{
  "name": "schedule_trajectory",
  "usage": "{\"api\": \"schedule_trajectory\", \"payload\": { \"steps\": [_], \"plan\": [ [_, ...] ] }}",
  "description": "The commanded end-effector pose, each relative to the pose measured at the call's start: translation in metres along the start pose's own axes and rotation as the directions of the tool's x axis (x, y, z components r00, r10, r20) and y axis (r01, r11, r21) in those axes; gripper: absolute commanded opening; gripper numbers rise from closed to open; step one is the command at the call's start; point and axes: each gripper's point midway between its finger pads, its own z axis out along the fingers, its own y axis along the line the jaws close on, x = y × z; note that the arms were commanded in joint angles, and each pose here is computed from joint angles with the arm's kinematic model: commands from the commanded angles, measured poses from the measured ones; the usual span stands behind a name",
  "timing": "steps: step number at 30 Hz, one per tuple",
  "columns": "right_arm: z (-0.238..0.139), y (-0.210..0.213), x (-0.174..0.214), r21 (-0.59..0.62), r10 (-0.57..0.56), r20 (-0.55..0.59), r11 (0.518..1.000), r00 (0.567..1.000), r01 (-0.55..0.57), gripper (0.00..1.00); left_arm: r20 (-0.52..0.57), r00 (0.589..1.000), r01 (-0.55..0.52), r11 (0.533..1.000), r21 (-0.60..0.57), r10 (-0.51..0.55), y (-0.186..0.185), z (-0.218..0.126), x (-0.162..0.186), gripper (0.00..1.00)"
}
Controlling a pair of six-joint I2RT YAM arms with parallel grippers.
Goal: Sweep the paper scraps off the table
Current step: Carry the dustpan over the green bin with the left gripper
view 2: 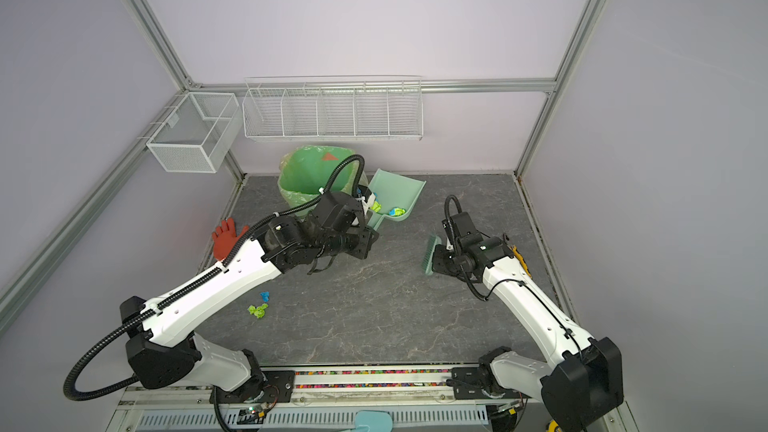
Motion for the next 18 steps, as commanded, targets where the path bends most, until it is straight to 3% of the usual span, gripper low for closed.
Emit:
{"api": "schedule_trajectory", "payload": {
  "steps": [1, 18],
  "plan": [
    [0.001, -0.001, -0.006, 0.009, -0.018, 0.019, 1.0, 1.0, 0.018, 0.07, 0.007, 1.0, 0.001, 0.999, -0.033, 0.0, 0.014, -0.006, -0.011, 0.0],
    [0.009, -0.001, 0.0, -0.002, 0.0, -0.005, 1.0, 1.0, 0.0, 0.07, 0.11, 0.987, 0.132, 0.986, -0.105, -0.121, 0.09, -0.042, -0.045, 0.0]
  ]
}}
